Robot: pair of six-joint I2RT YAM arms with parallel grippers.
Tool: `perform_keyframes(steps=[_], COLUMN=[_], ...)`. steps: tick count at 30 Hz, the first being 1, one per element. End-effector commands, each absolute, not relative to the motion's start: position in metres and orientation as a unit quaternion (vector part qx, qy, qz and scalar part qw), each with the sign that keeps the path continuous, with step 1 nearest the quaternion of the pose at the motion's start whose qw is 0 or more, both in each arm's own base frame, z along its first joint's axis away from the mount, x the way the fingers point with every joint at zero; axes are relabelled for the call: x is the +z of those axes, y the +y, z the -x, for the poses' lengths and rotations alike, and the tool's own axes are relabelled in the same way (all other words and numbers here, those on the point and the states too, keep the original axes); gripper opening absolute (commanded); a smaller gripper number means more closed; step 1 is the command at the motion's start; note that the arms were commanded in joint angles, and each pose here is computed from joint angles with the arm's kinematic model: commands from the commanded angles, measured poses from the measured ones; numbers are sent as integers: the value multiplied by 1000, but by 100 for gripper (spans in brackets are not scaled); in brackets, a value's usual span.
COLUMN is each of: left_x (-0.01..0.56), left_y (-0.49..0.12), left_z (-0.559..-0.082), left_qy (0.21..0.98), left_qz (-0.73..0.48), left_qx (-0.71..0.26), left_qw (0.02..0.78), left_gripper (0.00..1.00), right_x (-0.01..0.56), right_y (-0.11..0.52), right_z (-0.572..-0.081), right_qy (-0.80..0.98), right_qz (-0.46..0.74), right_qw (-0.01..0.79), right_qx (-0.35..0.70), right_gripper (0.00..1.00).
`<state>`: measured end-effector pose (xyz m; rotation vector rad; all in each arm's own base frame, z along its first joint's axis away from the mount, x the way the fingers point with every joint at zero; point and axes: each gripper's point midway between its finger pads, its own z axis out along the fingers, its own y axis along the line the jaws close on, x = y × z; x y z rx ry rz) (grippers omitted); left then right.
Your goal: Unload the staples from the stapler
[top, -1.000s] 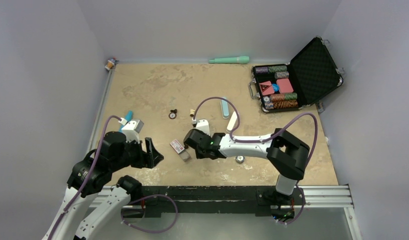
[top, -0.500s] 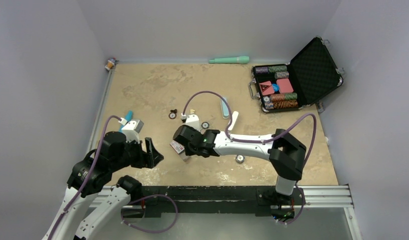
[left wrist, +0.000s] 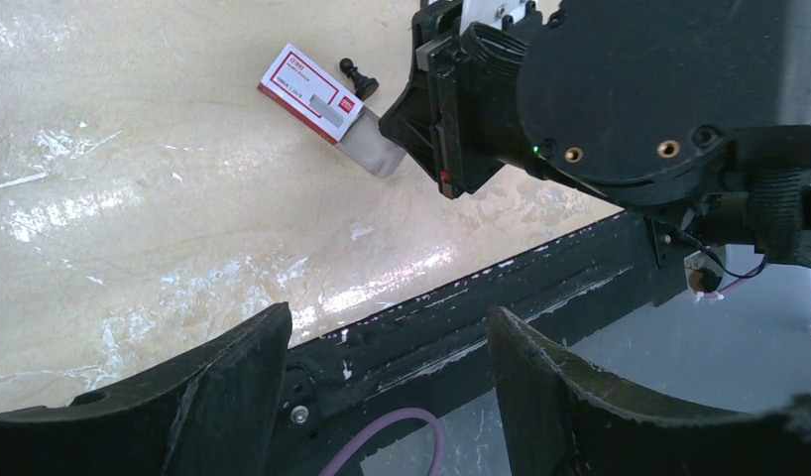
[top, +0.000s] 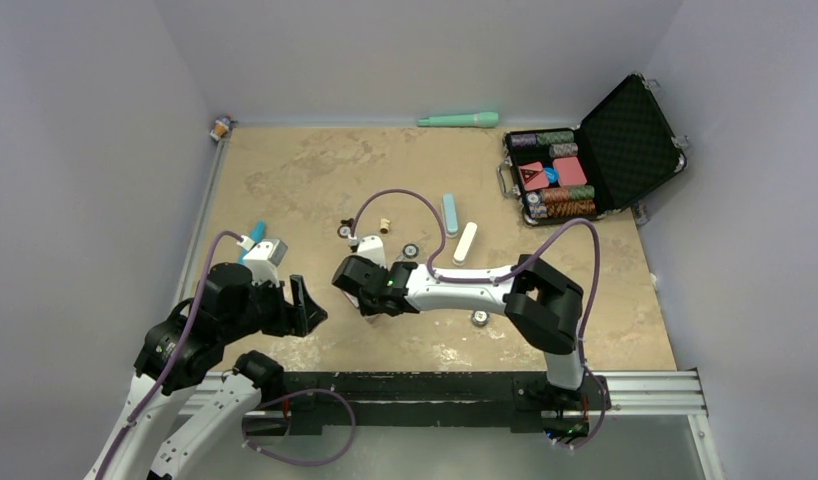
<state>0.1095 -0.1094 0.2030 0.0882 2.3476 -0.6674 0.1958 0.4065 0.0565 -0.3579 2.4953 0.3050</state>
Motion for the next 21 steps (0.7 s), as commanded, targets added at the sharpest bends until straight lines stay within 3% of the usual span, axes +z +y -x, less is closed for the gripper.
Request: perform_keyframes(steps=[1,21], left_x=[209,209], left_y=[-112,-112], left_z=[-114,-114], left_qy=[895,895], left_qz=[-44,-46], left_qx=[-263,-264], left_qw=[358,358], left_gripper=[76,76], right_x=[73,55], right_y=[428,439], right_z=[-200,-199], right_qy=[929,930], right_qz=[137,150], right_qw=[311,302], right_qx=[144,146], right_gripper=[0,0])
